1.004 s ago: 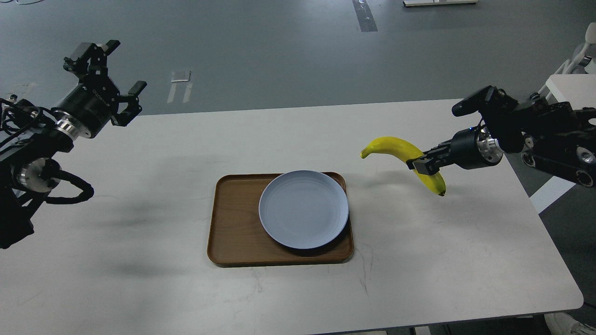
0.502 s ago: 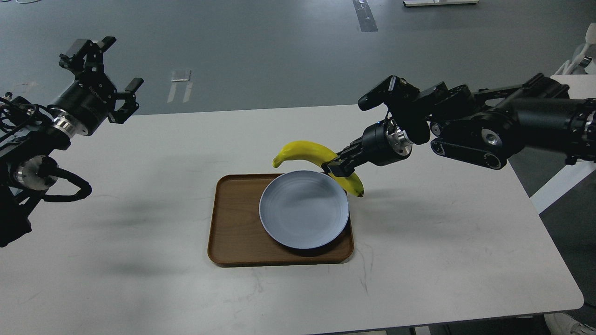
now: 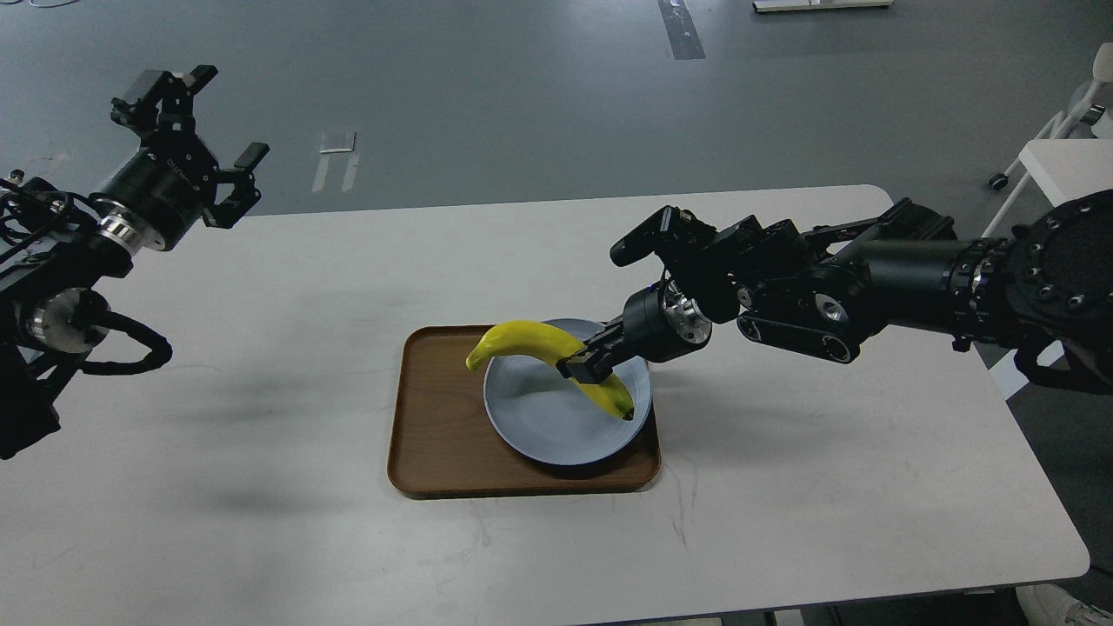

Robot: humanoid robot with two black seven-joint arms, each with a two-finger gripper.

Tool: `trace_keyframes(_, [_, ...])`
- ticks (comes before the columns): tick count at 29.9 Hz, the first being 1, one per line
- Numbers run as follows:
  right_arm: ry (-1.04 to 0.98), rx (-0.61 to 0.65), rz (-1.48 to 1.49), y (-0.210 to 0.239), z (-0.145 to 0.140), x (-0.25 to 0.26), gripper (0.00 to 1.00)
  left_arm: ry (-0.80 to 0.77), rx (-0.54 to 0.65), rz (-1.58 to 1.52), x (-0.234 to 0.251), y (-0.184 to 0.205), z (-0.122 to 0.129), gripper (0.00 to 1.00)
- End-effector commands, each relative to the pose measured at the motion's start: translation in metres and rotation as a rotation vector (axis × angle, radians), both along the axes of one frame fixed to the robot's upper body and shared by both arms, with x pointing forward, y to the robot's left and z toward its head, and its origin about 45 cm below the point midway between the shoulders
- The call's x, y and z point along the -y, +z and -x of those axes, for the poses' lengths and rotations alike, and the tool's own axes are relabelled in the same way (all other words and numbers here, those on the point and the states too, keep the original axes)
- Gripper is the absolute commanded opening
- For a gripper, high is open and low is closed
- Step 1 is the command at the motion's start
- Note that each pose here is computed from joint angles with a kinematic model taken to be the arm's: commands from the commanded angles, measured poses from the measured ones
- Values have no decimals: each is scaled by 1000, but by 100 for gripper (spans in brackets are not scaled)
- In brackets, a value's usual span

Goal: Place banana on plate with both arms
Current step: 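Lower the banana onto the plate, open the right gripper, and withdraw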

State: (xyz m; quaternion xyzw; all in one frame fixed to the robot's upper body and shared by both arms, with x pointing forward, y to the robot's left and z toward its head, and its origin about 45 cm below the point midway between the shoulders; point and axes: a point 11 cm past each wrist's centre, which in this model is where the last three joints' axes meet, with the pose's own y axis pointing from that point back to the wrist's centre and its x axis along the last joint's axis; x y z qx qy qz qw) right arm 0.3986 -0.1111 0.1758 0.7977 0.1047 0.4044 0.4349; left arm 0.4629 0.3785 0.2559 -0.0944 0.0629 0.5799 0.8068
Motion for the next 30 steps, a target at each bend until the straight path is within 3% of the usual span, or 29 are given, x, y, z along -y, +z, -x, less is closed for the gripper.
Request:
trace_keyframes(1, [-9,-2,-7,0,-1,1,82,1,1,-1,-1,1,0,100])
trace_keyframes(3, [-24,13,-30,6,-5,2,95,0,3,-1,0,2,-1,100])
trace_keyframes(10, [-251,82,-264,75,-51,29,99,-2,12,-1,1,6,-3,100])
trace_keyframes(14, [-528,116,-560,134,-87,81,99,-5,12,-2,2,6,-3,100])
trace_keyframes(16, [-652,94,-690,141,-93,108,99,-6,12,-1,3,6,-3,100])
trace_keyframes(22, [-968,-57,-1034,113,-86,166,99,-13,4,5,8,1,-3,100])
trace_keyframes(30, [-1176,-192,-1240,57,-62,192,100,-18,-10,18,14,-8,-2,100])
